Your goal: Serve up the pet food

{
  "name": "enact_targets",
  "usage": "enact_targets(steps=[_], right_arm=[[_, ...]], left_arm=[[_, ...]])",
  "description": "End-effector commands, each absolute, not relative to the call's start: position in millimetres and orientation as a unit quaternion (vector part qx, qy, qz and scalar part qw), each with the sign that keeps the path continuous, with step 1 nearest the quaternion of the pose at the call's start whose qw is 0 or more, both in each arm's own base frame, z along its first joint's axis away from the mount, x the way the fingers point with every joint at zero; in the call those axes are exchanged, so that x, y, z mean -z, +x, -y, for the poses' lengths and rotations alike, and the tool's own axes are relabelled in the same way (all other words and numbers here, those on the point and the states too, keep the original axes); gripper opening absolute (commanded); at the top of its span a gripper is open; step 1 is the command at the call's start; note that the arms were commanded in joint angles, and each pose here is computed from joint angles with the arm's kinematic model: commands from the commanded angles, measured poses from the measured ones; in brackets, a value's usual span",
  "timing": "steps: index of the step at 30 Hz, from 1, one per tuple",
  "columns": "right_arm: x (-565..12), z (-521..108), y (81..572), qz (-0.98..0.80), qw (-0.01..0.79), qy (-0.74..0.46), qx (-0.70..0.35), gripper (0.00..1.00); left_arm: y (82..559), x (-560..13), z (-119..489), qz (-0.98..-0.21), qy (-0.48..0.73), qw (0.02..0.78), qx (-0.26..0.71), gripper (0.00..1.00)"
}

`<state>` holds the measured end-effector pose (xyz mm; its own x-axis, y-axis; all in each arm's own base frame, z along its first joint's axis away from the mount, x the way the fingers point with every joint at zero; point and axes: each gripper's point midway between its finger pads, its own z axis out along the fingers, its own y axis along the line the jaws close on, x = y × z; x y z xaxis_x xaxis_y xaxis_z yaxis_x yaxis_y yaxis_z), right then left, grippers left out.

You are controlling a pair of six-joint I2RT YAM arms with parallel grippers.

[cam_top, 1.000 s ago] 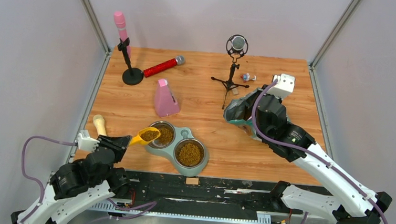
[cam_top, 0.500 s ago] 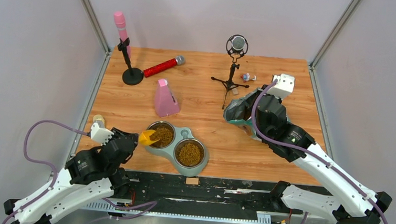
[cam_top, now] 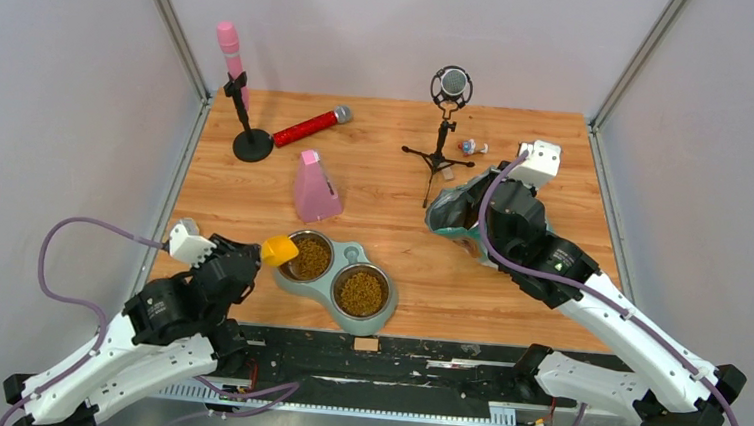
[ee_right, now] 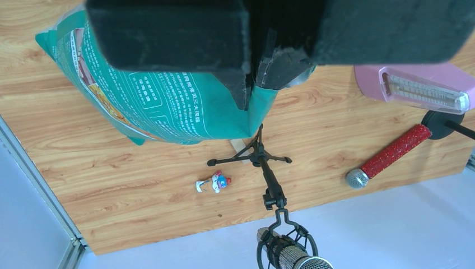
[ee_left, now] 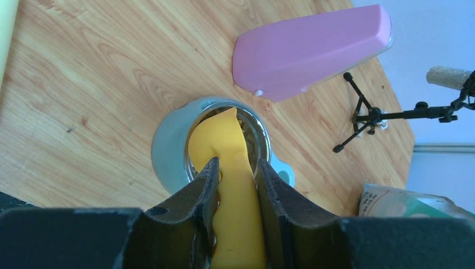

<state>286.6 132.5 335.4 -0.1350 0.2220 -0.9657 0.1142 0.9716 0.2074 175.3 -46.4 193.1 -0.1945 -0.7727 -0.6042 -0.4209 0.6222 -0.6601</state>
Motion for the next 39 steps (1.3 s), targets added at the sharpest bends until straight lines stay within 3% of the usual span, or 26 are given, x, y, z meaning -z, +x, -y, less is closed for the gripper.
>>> enact_targets(steps=[1,10,20,25,31,39], right_arm=[[-381,-128,286,-0.699,0.689,0.166,-0.098,0.00],[-382,-128,286,-0.700,0.689,0.160,-0.095,0.00],[-387,-124,284,-0.699,0.694,0.150,-0.087,0.00],[-386,-126,283,-0.702,0.693,0.138,-0.087,0.00],[-386,-133,284,-0.706,0.691,0.124,-0.098,0.00],[-389,-136,283,-0.708,0.687,0.121,-0.109,0.00]], left_arm=[[184,-218,48,-0.742,-0.378,0.523,0.181,0.00],[193,-231,79,-0.782,-0.301,0.516,0.178,0.00],[193,-245,82,-0.855,-0.196,0.478,0.046,0.00],[194,-257,92,-0.863,-0.167,0.473,0.056,0.00],[190,-291,110,-0.833,-0.151,0.504,0.175,0.00],[184,-370,153,-0.675,-0.134,0.581,0.434,0.00]])
